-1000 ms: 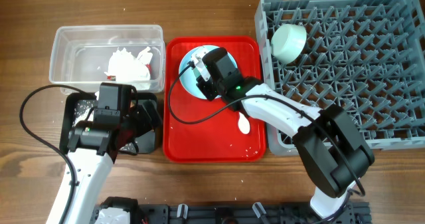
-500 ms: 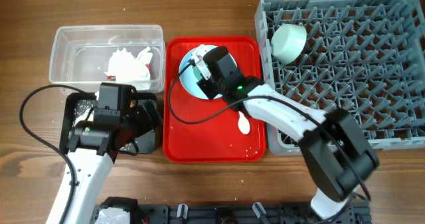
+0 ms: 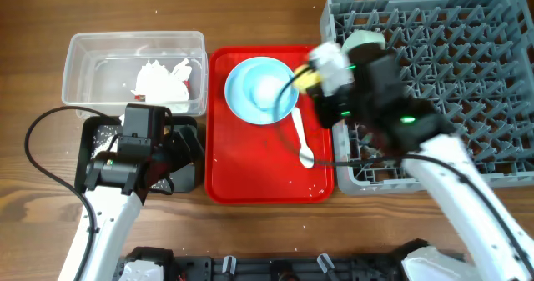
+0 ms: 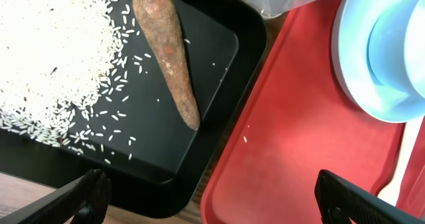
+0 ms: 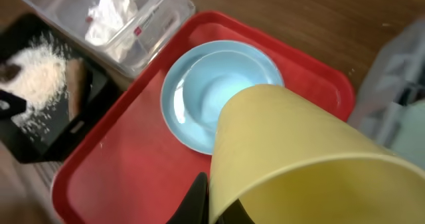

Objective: Sort waste into correct bins and load items into the dishwasher rack
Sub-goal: 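Lift the yellow cup with the right gripper and carry it to the rack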

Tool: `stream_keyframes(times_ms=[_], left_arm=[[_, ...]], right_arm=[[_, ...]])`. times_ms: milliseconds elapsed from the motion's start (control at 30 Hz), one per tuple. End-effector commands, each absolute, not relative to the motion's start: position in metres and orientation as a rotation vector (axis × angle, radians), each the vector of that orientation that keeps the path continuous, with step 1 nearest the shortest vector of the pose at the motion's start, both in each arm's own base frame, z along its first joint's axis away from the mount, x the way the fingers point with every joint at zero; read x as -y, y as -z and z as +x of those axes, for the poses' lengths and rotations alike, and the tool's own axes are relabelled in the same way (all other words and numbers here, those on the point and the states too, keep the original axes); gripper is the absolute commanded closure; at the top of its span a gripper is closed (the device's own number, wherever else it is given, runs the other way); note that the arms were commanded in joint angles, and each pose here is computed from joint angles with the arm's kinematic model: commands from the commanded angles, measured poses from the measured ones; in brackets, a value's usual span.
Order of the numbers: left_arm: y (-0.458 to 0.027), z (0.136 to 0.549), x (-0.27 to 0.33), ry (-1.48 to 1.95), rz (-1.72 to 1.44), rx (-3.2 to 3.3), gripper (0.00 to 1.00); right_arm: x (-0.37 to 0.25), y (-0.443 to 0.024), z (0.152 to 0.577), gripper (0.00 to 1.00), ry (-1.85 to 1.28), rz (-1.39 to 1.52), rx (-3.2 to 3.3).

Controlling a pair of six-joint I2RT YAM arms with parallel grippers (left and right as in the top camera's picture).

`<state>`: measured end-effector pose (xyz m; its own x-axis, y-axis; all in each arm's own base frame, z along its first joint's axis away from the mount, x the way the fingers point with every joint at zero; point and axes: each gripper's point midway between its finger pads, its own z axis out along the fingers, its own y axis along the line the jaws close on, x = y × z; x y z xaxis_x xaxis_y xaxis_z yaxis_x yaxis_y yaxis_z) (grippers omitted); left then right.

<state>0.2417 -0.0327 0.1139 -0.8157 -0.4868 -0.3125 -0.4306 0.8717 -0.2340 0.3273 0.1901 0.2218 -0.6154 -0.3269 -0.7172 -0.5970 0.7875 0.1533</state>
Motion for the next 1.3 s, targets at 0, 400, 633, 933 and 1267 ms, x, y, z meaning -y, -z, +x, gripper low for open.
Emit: stream_keyframes(times_ms=[0, 400, 633, 933, 1267], left_arm=[[-0.113, 0.242, 0.032, 0.218, -0.683, -2.679, 0.00], [-0.113, 0.242, 0.032, 0.218, -0.683, -2.679, 0.00], [-0.114, 0.244, 0.032, 0.221, -0.682, -2.673, 0.00], [-0.114, 0.245, 0.032, 0.223, -0.680, -2.668, 0.00], [-0.114, 0.245, 0.032, 0.223, -0.680, -2.668, 0.00]], right_arm=[[-0.174, -0.252, 0.318, 0.96, -0.822, -0.683, -2.168], [-0.023, -0.242, 0.403, 0.96, -1.651, -0.271, -1.797], [0.012, -0.213, 0.439, 0.95, -1.656, -0.170, -1.848], [0.021, -0.176, 0.460, 0.94, -1.685, 0.058, -1.880], [0.022, -0.154, 0.459, 0.79, -1.774, 0.211, -1.926]])
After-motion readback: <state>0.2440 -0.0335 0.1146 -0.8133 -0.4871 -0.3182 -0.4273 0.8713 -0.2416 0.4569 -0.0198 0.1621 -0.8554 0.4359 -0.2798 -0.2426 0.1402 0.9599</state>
